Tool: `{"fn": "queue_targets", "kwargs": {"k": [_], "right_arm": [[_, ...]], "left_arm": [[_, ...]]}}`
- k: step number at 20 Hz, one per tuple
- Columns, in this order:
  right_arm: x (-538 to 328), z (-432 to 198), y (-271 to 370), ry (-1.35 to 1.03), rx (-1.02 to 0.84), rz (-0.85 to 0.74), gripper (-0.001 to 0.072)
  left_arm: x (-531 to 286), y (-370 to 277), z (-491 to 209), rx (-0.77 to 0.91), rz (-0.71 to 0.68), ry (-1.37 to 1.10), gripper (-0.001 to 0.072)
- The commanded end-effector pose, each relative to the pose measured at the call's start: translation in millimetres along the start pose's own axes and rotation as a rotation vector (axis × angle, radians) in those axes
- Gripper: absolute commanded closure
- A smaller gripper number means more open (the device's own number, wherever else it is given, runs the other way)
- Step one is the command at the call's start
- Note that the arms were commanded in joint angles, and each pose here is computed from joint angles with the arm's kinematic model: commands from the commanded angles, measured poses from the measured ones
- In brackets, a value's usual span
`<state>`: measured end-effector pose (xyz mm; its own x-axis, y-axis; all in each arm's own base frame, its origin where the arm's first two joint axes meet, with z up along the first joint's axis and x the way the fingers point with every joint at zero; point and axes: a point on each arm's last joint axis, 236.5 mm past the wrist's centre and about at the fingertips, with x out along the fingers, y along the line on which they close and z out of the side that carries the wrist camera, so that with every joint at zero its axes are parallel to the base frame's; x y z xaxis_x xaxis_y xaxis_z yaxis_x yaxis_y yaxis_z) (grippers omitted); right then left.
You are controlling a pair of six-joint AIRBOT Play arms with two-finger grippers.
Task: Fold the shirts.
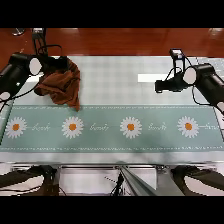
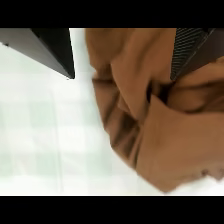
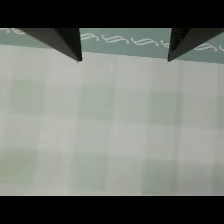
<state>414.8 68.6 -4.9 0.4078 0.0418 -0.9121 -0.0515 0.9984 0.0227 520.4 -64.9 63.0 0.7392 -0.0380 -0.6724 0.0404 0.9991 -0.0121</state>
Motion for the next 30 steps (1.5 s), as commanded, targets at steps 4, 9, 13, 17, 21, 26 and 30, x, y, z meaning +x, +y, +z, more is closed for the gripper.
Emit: {"fn": "queue_targets", "kwargs": {"k": [4,9,13,17,21,26,30], "right_arm": [[11.0,-13.1,-3.9,0.062,-0.057,-0.019,0.0091],[11.2,-10.2,-3.0,0.050,-0.053,-0.015,0.0091],[7.1,-15.3,9.8,0.069,-0.010,0.039,0.0091],[-42.4,3.5,18.1,-0.051,0.010,0.086,0.0091],[-130.8,21.8,22.2,-0.260,0.033,0.137,0.0091],[-226.4,3.6,32.4,-0.423,0.043,0.234,0.0091],[-276.6,-21.2,34.9,-0.504,0.025,0.275,0.0092]], "left_arm": [[74.4,55.0,-50.6,-0.045,0.106,0.246,0.0005],[90.1,66.3,-127.3,-0.056,0.163,0.583,0.0006],[76.8,68.9,-160.4,-0.031,0.175,0.738,0.0665],[45.7,47.7,-65.0,-0.019,0.074,0.508,0.0677],[-54.3,3.0,88.6,-0.129,-0.119,0.053,0.0678],[-223.6,-47.1,182.7,-0.143,-0.343,-0.361,0.0677],[-329.8,-91.2,202.4,-0.092,-0.500,-0.536,0.0677]]}}
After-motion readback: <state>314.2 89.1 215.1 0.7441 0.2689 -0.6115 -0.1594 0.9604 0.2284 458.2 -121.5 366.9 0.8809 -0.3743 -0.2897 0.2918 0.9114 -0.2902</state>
